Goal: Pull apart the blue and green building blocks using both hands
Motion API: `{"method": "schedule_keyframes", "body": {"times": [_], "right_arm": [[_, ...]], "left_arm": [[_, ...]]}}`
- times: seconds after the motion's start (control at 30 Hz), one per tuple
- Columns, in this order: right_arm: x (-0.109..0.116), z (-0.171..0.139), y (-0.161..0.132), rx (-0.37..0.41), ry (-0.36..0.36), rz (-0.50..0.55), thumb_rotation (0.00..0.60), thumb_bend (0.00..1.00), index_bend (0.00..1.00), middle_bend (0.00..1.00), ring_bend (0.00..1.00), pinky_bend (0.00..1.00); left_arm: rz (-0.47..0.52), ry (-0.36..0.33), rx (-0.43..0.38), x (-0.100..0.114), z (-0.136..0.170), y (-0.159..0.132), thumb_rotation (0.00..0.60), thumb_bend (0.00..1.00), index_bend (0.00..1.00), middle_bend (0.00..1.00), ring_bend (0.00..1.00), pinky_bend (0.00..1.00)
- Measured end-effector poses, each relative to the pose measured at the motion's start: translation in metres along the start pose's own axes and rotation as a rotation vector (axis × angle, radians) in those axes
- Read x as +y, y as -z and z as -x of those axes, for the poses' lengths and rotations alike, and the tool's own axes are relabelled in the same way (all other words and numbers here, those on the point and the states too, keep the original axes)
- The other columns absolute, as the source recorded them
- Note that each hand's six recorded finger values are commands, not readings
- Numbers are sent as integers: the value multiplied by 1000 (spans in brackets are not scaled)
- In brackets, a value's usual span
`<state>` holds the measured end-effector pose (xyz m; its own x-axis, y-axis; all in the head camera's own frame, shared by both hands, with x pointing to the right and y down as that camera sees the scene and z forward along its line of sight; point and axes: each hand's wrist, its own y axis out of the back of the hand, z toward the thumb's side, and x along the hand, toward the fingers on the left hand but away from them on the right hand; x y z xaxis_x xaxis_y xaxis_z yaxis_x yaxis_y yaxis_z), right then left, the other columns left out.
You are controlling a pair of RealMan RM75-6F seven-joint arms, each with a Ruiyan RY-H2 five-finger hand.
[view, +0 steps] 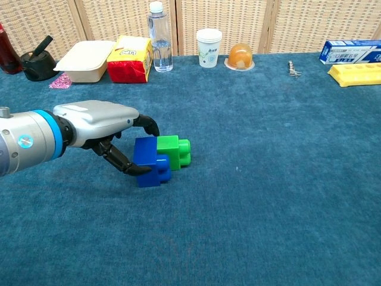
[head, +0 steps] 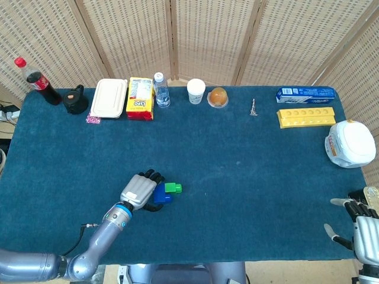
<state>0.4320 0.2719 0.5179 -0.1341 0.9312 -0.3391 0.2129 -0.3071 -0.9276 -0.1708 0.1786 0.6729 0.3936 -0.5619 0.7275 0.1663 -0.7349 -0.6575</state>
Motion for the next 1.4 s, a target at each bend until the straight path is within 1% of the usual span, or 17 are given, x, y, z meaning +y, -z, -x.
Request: {"method": "schedule_keyframes", "body": {"times": [0.2, 0.3, 0.43, 0.6, 0.67, 0.77, 0.83, 0.9, 1.03, 1.17, 1.27, 1.4], "right_arm": [[3, -1, 3, -9, 10, 4, 600, 255, 345, 378, 347, 288], [4, -2, 4, -13, 14, 6, 600, 255, 345, 378, 347, 288], [4, -4, 7, -18, 17, 6, 600, 255, 345, 378, 346, 288], [6, -6, 8, -23, 22, 6, 600, 255, 345, 378, 347, 288], [6, -6, 9, -26, 24, 6, 600, 255, 345, 378, 347, 288], [6, -6, 9, -28, 23, 6, 600, 255, 345, 378, 346, 288], [6, -6, 9, -29, 24, 5, 600, 255, 345, 378, 347, 288], [7, -6, 9, -29, 23, 5, 600, 255, 345, 378, 347, 288], [5, -5, 8, -27, 15, 8, 600, 255, 345, 378, 346, 288], [-1, -2, 6, -23, -11, 37, 600, 255, 345, 378, 347, 298], [-5, 1, 4, -17, -32, 69, 600, 255, 345, 383, 377, 328], [-10, 6, -2, 1, -61, 114, 600, 254, 345, 394, 397, 362]], "left_arm": [[-25, 9, 7, -1, -5, -3, 338, 337, 242, 207, 135, 303], [-40, 12, 14, -1, -5, -3, 344, 339, 243, 207, 135, 303], [-59, 18, 28, -4, -5, -1, 337, 340, 242, 207, 135, 304], [-90, 27, 28, -6, -6, -1, 344, 342, 245, 207, 135, 304], [-100, 28, 29, -6, -6, 0, 340, 344, 261, 211, 135, 304], [-109, 27, 35, -6, -7, 2, 353, 345, 321, 237, 151, 307], [-112, 21, 37, -5, -7, 3, 358, 349, 377, 265, 184, 330], [-115, 12, 37, -4, -8, 3, 359, 354, 404, 281, 204, 348], [-119, -17, 26, 0, -10, 2, 366, 371, 419, 298, 224, 360], [-112, -40, 5, 5, -12, 0, 365, 381, 438, 314, 237, 368], [-109, -56, -19, 9, -14, -2, 351, 382, 438, 314, 237, 379], [-99, -77, -66, 18, -15, -6, 358, 386, 438, 315, 238, 381]]}}
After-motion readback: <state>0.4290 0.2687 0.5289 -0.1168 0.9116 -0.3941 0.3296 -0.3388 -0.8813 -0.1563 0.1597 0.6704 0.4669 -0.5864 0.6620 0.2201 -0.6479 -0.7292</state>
